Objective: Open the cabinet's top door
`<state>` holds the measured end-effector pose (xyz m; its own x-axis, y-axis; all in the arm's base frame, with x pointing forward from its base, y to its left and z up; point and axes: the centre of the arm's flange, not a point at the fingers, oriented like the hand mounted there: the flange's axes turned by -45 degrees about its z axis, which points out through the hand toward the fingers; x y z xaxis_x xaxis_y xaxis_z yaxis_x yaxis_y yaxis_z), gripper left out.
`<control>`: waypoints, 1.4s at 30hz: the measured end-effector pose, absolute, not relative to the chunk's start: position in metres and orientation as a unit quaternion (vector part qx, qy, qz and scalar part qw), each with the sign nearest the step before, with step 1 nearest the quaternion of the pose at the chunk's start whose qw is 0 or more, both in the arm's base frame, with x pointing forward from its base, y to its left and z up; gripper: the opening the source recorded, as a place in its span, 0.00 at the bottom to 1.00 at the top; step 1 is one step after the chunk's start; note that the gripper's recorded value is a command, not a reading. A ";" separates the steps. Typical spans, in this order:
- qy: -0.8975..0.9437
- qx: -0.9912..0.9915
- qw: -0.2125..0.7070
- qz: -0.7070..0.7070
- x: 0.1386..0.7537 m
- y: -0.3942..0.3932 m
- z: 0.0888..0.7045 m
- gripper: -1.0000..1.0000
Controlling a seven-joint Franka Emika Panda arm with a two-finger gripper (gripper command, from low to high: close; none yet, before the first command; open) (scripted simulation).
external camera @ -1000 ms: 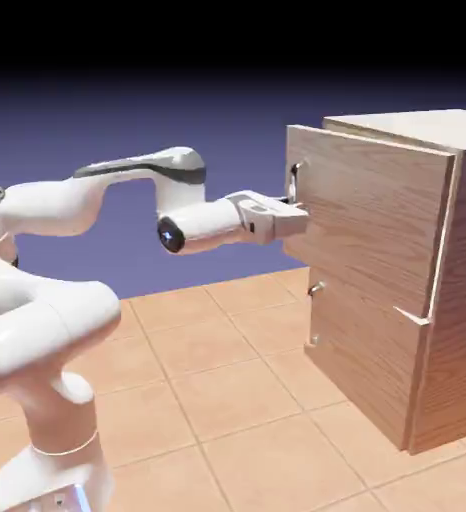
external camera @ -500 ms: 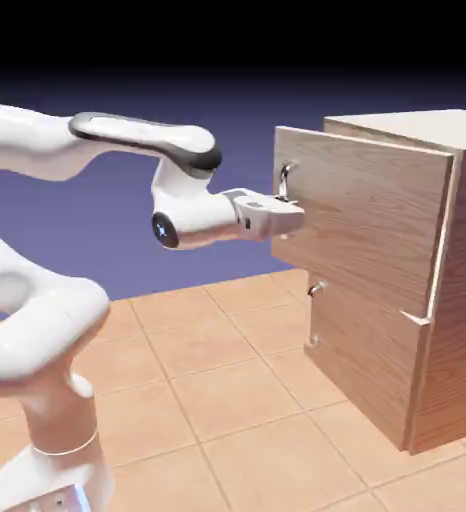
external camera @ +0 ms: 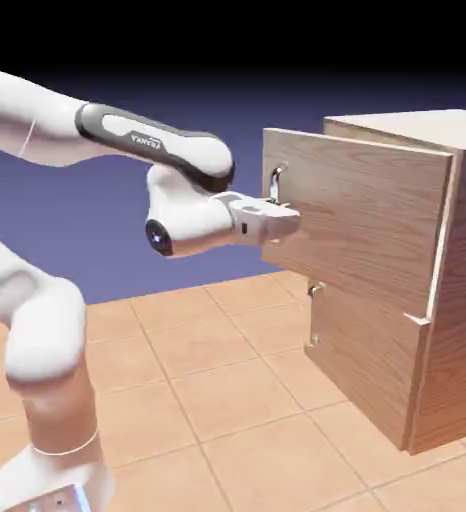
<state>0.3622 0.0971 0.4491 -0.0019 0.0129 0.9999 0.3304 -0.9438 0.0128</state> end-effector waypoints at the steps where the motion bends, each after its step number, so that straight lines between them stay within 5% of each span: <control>1: -0.125 -0.697 0.115 -0.697 0.361 0.096 0.449 0.00; 42: -0.319 -0.631 0.319 -0.631 0.262 -0.084 0.449 0.00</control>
<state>0.2617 -0.0839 0.4491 0.0003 0.0006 1.0000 0.8053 -0.5929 0.0001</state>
